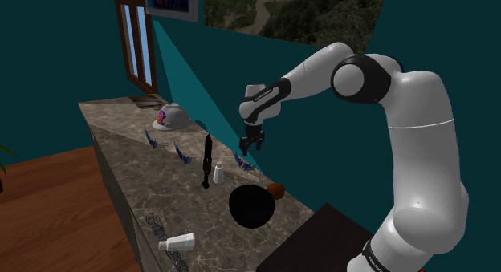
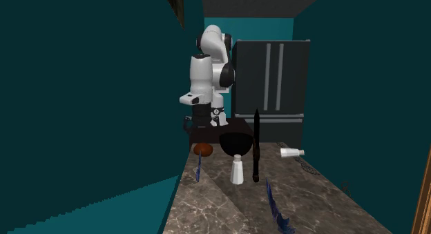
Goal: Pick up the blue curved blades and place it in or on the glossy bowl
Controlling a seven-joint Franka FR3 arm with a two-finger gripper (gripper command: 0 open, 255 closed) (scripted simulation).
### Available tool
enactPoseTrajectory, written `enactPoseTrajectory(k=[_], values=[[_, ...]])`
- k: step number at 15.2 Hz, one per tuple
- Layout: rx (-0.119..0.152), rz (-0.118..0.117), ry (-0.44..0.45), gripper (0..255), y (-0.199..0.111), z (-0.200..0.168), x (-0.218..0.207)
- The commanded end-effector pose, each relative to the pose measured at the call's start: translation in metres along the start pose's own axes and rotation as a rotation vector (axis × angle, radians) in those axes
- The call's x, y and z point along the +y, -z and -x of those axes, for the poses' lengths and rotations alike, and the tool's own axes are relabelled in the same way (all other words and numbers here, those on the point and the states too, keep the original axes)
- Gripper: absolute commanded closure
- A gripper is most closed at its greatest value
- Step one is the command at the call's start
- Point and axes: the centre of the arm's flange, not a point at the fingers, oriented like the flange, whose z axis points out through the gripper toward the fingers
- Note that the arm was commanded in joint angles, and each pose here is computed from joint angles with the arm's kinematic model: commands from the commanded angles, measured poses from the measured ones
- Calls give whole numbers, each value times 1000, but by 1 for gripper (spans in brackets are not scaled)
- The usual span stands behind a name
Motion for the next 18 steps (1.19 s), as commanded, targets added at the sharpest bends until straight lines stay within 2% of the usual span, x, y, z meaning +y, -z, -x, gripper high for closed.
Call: enactPoseTrajectory(k=[1, 6, 14, 18], values=[[-3, -2, -4, 0, -17, -22, 2], [-10, -5, -14, 0, -62, -71, 10], [-10, -5, -14, 0, -103, -72, 10], [-10, -5, -14, 0, -103, -72, 10]])
